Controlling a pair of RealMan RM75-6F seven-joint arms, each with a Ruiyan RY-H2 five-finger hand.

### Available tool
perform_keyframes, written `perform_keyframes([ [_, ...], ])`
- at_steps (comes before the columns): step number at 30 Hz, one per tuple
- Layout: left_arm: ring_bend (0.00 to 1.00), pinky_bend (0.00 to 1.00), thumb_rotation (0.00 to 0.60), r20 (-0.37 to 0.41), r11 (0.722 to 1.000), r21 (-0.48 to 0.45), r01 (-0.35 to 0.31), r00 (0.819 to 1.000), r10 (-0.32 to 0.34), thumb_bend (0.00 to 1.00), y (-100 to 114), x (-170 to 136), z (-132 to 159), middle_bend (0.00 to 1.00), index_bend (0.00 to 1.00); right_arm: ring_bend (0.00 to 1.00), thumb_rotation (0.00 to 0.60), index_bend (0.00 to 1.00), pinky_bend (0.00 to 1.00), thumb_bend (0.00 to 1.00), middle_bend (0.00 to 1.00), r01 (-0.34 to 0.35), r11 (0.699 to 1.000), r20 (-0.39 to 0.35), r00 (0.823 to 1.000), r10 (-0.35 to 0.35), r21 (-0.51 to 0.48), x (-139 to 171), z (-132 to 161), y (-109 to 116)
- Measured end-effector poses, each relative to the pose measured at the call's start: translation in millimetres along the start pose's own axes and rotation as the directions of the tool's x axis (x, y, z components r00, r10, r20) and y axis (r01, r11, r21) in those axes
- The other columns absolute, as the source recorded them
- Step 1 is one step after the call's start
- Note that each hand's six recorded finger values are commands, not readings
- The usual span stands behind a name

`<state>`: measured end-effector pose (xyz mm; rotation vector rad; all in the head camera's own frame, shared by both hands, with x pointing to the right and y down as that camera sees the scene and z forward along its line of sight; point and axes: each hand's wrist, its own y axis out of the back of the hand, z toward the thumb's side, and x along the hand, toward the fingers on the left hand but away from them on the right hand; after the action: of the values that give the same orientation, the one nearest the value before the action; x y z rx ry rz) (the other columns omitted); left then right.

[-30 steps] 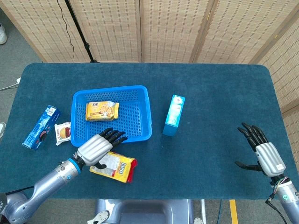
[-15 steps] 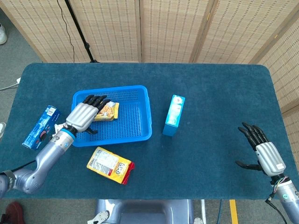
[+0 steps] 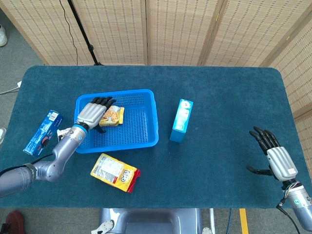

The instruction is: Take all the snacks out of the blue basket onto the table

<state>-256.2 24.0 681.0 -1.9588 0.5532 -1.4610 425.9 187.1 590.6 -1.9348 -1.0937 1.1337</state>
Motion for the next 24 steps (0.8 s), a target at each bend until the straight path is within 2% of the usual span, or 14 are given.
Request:
perform_keyframes([
  [11, 0.00, 0.00, 0.600, -0.043, 0.999, -0.007, 0.042, 0.998, -0.043, 0.04, -27, 22, -7, 0.00, 0.00, 0.00, 0.600, 0.00, 0.00, 0.00, 0.00, -0.001, 1.000, 0.017, 1.000, 0.001, 0.000, -2, -4, -1],
  [18, 0.00, 0.00, 0.600, -0.061, 0.998, -0.007, 0.057, 0.996, -0.057, 0.05, -33, 34, -7, 0.00, 0.00, 0.00, 0.600, 0.00, 0.00, 0.00, 0.00, -0.005, 1.000, 0.025, 1.000, 0.005, 0.000, -3, -7, -2],
  [20, 0.00, 0.04, 0.600, -0.066, 0.998, -0.012, 0.067, 0.996, -0.067, 0.06, -35, 36, -8, 0.00, 0.00, 0.00, 0.600, 0.00, 0.00, 0.00, 0.00, -0.007, 1.000, 0.026, 1.000, 0.007, 0.000, -4, -8, -2],
  [24, 0.01, 0.23, 0.600, -0.075, 0.996, -0.016, 0.087, 0.993, -0.088, 0.12, -40, 40, -9, 0.00, 0.01, 0.00, 0.600, 0.00, 0.00, 0.00, 0.00, -0.008, 1.000, 0.028, 1.000, 0.008, 0.000, -4, -8, -2],
])
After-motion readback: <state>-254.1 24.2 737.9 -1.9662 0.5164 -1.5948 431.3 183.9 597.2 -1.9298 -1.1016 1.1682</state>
